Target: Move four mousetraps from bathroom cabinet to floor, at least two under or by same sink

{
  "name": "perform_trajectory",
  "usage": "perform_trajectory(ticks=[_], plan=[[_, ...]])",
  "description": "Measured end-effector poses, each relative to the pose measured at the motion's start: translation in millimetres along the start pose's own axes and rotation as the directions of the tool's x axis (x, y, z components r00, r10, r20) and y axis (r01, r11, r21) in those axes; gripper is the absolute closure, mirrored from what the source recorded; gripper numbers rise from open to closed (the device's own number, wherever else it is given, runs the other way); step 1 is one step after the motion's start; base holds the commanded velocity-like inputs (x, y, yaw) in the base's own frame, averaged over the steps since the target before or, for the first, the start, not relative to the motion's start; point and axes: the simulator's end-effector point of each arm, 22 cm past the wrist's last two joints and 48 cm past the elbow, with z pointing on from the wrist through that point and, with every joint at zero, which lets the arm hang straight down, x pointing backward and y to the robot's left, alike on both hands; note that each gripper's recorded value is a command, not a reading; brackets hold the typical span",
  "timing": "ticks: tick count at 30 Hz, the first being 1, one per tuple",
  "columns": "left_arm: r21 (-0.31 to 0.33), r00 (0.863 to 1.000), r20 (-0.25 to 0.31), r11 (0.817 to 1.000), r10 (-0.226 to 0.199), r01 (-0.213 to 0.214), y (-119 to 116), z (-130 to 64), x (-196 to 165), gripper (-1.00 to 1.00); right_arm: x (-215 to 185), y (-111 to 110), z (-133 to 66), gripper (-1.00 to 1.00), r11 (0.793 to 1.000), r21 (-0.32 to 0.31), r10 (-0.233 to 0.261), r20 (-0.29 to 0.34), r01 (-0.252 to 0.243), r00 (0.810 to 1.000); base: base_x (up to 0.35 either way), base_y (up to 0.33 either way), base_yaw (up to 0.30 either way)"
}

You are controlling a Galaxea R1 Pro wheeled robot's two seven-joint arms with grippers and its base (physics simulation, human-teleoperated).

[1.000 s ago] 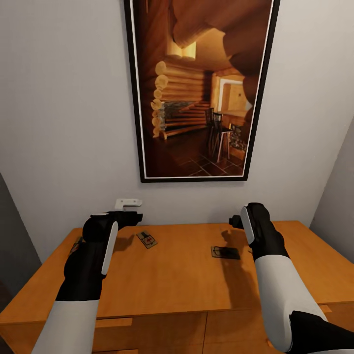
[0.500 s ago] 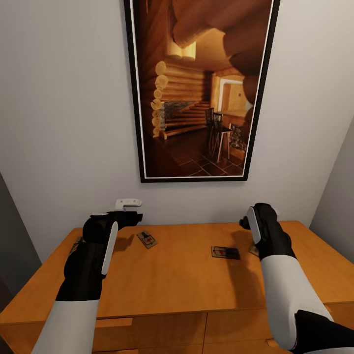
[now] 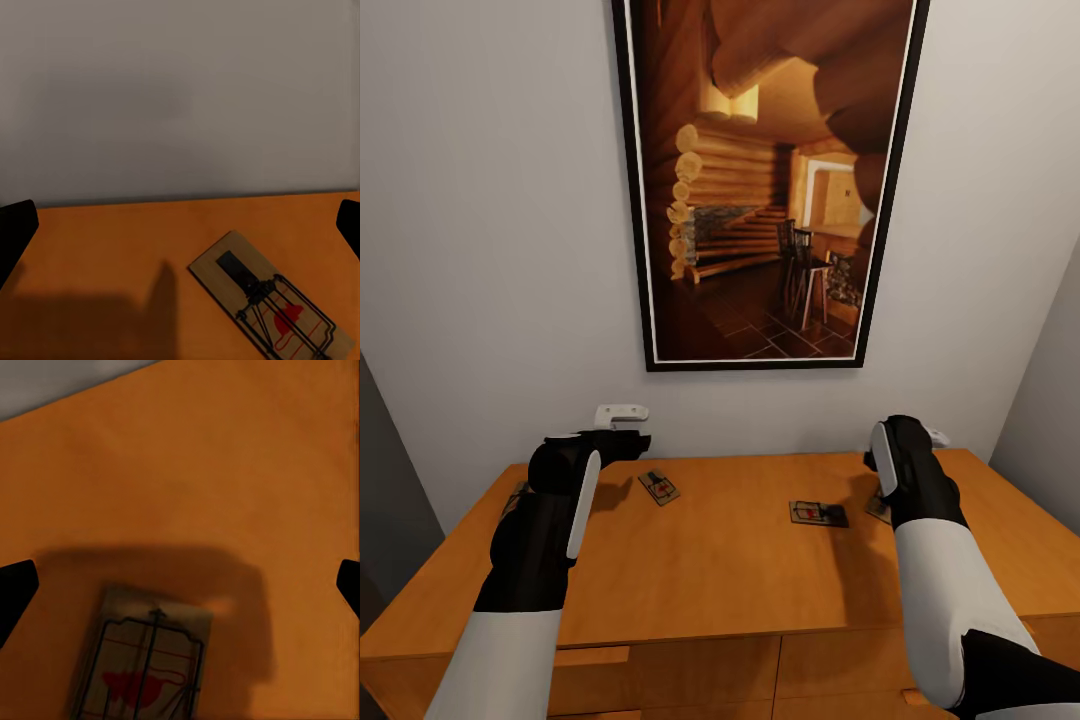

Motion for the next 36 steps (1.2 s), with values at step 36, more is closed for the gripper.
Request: perform_trajectory(ticks=[36], plan=[[0.000,1.000,0.000,1.000,0.002,-0.002,-0.2,0.1,0.0,-1.00,4.5,3.5,0.9,-1.00,1.000,-0.012,0.014,-0.015,-0.014,1.000,-0.060,0.000,0.000]])
